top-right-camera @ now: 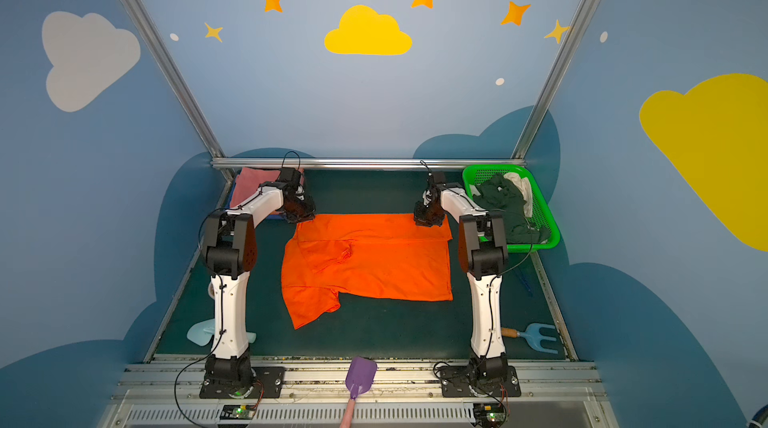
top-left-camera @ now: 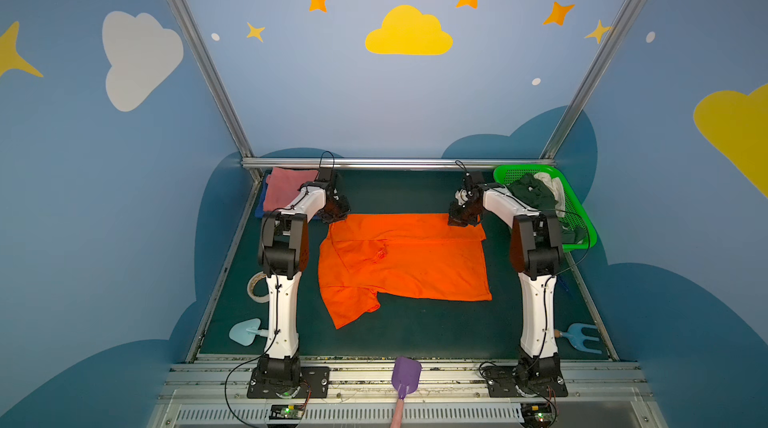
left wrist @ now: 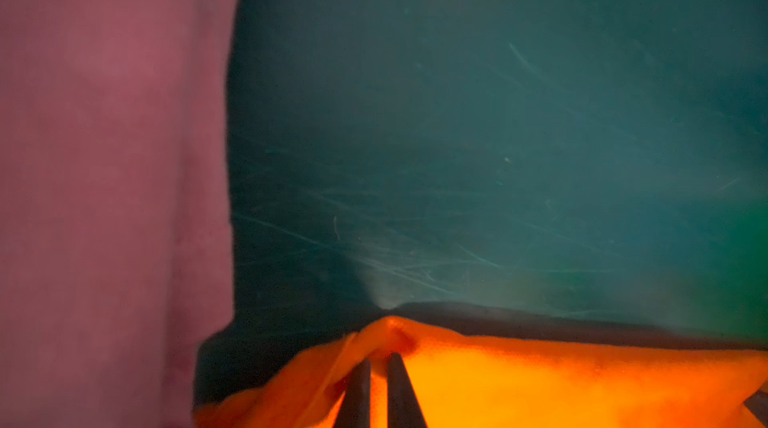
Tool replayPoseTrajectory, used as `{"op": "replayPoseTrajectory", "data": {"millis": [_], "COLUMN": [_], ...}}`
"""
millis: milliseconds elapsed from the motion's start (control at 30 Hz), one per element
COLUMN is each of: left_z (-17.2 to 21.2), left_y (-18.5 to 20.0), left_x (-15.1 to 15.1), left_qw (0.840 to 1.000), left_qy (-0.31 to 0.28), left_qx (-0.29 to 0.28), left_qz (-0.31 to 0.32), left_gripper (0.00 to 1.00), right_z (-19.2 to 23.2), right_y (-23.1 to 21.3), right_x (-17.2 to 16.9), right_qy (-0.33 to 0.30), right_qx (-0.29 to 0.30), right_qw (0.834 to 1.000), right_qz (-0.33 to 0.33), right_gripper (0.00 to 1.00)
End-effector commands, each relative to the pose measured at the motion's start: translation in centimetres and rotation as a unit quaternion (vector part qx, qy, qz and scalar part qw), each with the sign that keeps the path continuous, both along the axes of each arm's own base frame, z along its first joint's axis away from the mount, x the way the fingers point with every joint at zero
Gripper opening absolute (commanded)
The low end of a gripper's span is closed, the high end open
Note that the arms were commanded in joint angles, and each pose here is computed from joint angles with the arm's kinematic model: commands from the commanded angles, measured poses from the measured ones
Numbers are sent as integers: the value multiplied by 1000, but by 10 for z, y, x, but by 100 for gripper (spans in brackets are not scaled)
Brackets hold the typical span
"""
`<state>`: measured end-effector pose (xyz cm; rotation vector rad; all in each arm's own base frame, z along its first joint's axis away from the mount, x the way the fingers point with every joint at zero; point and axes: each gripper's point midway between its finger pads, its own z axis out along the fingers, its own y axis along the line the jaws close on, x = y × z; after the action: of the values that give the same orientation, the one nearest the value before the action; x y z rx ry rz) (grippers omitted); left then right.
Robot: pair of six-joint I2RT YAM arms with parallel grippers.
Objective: Fold and stack the t-shirts
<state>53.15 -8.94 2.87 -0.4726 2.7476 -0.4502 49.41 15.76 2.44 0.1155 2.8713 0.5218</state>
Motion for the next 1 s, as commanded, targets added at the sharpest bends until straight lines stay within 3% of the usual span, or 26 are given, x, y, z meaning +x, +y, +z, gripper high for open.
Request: {"op": "replayPoseTrajectory", "data": {"millis": [0, 200, 400, 600, 767, 967], "left_z": [23, 113, 185, 176, 133, 85], "left_y": [-3, -9, 2, 9, 18, 10], "left_x": [-2, -14, -74, -168, -249, -313], "left_qw": [1000, 995, 985, 986, 991, 994], "left_qy": [-11, -96, -170, -157, -85, -14], "left_qx": [-9, -21, 7, 22, 48, 46], "left_qz": [-10, -24, 9, 58, 95, 103], "left_gripper": [15, 28, 37, 53, 54, 54], "right_z": [0, 66, 125, 138, 120, 94], "right_y": [-4, 1, -14, -36, -58, -68], "right_x": [-7, -12, -52, -115, -171, -217], "right_qy": [15, -52, -113, -130, -111, -78], "right_qx": [0, 25, 20, 7, -20, -25], "right_qw": [1000, 998, 993, 991, 992, 994], "right_qz": [1, 12, 3, -29, -59, -75], "right_gripper": [17, 26, 32, 33, 36, 39]}}
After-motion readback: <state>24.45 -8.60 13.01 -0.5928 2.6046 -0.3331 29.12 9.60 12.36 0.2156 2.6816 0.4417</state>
